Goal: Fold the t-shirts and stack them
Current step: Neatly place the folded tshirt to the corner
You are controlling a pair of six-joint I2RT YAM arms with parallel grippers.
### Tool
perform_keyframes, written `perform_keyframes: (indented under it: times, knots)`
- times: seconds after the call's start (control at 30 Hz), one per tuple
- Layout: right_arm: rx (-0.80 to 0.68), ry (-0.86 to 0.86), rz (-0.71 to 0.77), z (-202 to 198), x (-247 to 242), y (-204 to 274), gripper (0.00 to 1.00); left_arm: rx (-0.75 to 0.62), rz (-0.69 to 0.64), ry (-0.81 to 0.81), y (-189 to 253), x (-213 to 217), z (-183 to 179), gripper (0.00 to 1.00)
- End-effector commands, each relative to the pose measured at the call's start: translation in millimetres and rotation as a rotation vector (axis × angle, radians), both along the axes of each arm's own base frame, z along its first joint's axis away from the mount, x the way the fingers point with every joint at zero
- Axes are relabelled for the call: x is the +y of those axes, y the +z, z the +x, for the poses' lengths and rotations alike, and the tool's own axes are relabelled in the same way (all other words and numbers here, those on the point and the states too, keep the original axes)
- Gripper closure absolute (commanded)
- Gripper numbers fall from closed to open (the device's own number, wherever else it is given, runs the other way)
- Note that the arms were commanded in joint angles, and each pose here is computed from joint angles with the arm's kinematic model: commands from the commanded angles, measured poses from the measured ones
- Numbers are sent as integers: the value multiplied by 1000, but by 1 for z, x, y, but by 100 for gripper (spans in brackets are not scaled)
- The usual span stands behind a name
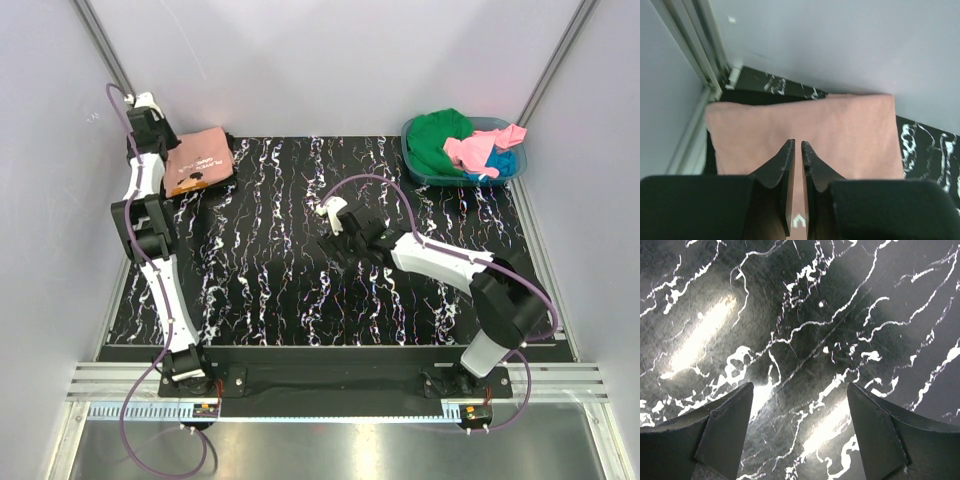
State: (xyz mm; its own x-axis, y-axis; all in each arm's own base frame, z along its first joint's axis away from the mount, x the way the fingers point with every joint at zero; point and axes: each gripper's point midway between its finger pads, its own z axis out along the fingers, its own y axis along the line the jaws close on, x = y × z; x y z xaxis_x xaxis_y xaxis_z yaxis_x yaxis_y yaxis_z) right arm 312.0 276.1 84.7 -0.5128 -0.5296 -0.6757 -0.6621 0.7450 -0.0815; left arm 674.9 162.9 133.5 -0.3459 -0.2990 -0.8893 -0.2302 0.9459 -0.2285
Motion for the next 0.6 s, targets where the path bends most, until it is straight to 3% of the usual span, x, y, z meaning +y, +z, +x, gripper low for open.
perform_keyframes:
  times: [0.0,0.1,0.37,0.57]
  knots:
    - [-28,1,40,15,14,13,18,-127,104,37,26,25,17,85]
    - [-16,4,39,19,19,8,17,-175,119,50,22,39,27,83]
    - [5,2,40,23,26,0,18,-257,-10,29,23,39,40,84]
    - [7,-6,37,24,25,1,18,-327,-123,60,23,48,43,78]
